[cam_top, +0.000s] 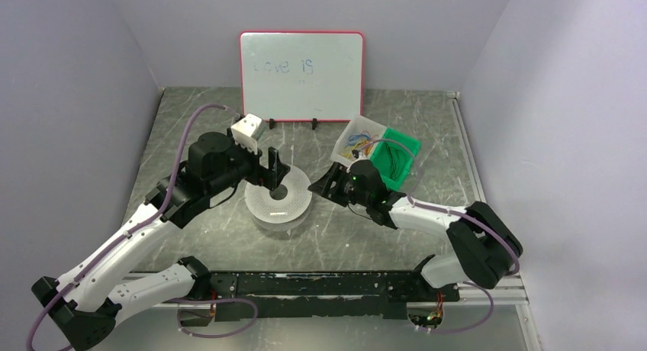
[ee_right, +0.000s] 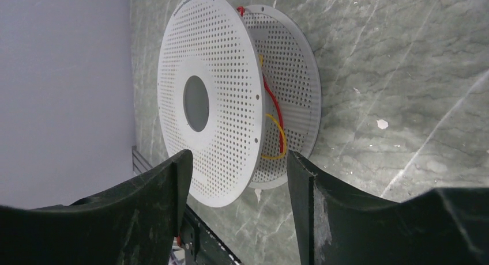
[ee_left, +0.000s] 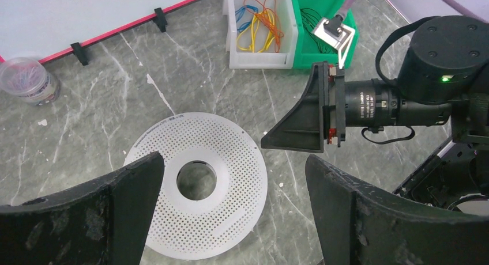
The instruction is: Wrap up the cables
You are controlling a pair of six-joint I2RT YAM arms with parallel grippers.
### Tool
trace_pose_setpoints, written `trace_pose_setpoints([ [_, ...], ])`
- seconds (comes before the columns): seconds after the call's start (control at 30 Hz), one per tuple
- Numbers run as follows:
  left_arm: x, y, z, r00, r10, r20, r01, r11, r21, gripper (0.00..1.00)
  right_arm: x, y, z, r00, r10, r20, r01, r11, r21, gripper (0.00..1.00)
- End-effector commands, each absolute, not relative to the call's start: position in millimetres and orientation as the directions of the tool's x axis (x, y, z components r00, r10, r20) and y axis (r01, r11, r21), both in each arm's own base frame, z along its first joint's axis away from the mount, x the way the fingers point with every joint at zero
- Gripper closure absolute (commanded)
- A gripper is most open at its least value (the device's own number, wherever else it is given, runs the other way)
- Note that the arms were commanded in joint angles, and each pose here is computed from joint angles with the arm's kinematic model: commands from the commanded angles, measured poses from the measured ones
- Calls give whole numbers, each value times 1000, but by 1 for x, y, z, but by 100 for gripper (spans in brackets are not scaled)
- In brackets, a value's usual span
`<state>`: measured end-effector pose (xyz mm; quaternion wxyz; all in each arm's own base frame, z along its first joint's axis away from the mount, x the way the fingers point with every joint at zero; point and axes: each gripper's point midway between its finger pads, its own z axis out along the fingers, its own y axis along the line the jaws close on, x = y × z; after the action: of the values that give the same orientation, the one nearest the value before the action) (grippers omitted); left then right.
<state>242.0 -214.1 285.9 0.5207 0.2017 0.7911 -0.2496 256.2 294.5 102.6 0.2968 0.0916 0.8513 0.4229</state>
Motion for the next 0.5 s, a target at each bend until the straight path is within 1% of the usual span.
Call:
trace_pose_setpoints([
  [0.0, 242, -215, 294, -347, 42, -937, 591, 786, -183, 4, 263, 307, 107, -796, 431, -425, -109, 588, 801, 37],
  [0.13, 242, -214, 294, -347, 43, -937, 589, 787, -182, 4, 267, 316, 99, -804, 428, -412, -107, 578, 809, 43],
  [0.47, 242, -213, 293, -347, 49, -937, 588, 789, -177, 4, 267, 338, 85, -833, 427, -351, -92, 519, 850, 51],
])
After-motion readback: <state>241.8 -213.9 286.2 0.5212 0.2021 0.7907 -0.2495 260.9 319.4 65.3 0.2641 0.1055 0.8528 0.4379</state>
